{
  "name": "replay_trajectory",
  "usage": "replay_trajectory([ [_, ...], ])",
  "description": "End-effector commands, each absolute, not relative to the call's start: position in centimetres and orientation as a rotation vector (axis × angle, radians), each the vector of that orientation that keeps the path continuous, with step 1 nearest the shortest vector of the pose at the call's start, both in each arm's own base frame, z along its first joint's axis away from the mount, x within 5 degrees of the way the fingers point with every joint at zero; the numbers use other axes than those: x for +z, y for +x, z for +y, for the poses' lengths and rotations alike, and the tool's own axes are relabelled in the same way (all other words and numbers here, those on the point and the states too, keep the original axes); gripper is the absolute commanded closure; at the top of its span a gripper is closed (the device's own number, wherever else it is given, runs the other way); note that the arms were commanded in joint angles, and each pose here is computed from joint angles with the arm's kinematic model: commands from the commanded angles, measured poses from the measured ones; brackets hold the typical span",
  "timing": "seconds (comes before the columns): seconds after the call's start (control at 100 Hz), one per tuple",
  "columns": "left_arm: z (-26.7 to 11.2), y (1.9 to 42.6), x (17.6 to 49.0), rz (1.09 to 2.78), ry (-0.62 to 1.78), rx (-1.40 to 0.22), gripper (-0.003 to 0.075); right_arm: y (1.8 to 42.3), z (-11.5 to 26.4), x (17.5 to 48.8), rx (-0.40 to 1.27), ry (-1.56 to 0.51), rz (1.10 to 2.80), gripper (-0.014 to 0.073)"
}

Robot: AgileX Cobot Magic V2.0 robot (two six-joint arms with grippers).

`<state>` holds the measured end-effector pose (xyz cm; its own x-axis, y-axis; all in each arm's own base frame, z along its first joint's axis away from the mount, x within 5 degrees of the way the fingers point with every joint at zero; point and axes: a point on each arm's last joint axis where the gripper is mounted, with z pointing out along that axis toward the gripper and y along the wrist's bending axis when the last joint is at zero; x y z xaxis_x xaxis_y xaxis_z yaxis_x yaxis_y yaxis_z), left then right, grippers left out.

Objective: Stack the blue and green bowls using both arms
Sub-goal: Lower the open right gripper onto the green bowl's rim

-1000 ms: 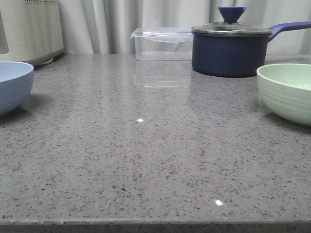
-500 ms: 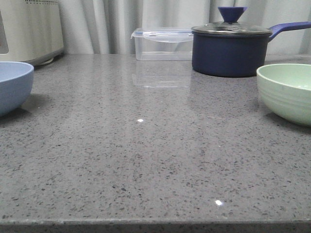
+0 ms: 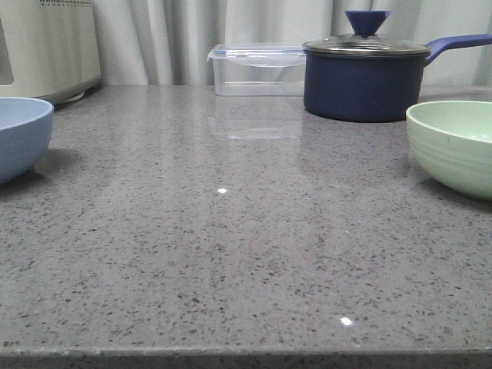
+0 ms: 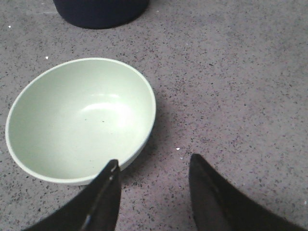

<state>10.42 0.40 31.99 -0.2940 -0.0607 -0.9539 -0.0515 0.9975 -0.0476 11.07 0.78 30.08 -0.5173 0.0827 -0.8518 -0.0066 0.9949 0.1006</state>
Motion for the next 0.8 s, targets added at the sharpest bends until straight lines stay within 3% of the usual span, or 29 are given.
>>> replay_trajectory([
  [0.0, 0.4, 10.7, 33.8, 1.762, -0.083, -0.017, 0.0208, 12.5, 0.8, 32.3, 0.105, 0.057, 2.068, 0.0249],
  [0.42, 0.4, 10.7, 33.8, 1.762, -0.083, -0.017, 0.0208, 20.1, 1.3, 34.3, 0.100, 0.120, 2.351, 0.0244],
  [0.79, 0.4, 10.7, 33.8, 1.762, -0.083, -0.017, 0.0208, 25.5, 1.8, 32.0, 0.105, 0.145, 2.571, 0.0244],
])
